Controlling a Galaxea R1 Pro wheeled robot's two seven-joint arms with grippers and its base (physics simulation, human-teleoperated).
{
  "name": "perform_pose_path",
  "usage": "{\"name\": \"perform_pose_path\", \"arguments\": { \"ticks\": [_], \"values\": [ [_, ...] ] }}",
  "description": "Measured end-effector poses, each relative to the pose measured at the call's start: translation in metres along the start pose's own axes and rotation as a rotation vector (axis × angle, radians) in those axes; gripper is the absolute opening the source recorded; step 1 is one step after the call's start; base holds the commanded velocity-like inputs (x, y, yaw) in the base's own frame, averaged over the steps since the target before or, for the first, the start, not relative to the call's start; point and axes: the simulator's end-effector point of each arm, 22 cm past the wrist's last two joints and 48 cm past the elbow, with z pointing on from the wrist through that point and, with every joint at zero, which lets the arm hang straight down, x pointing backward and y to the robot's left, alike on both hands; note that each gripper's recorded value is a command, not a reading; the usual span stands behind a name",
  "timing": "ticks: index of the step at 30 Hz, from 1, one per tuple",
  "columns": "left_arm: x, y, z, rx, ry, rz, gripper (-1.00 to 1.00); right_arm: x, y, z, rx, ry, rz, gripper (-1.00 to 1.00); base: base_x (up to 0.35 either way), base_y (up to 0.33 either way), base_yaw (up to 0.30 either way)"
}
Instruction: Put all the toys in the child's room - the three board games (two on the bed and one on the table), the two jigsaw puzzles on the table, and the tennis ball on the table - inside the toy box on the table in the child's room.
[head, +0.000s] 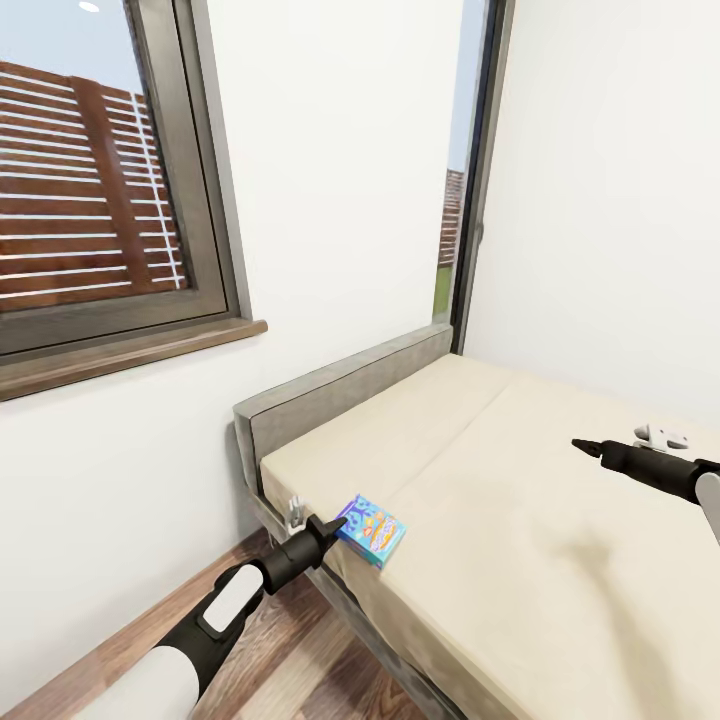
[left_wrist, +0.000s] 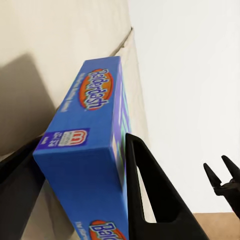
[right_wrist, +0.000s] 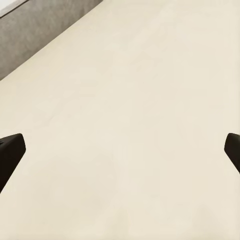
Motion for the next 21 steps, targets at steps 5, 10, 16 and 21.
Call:
{"name": "perform_pose_path", "arguments": {
  "ticks": [5,10,16,21],
  "values": [
    [0.0,0.0,0.0,0.0,0.0,0.0,-1.0,0.0,0.0,0.0,0.0,0.0,0.0,1.0,0.0,0.0,0.0],
    [0.0,0.0,0.0,0.0,0.0,0.0,-1.0,0.0,0.0,0.0,0.0,0.0,0.0,1.0,0.0,0.0,0.0],
    [0.0001,-0.0001,-0.0001,0.001,0.0,0.0,-1.0,0.0,0.0,0.0,0.0,0.0,0.0,1.0,0.0,0.0,0.0],
    [0.0003,0.0,-0.0002,0.002,0.0,-0.001,-1.0,0.0,0.0,0.0,0.0,0.0,0.0,1.0,0.0,0.0,0.0]
  ]
}}
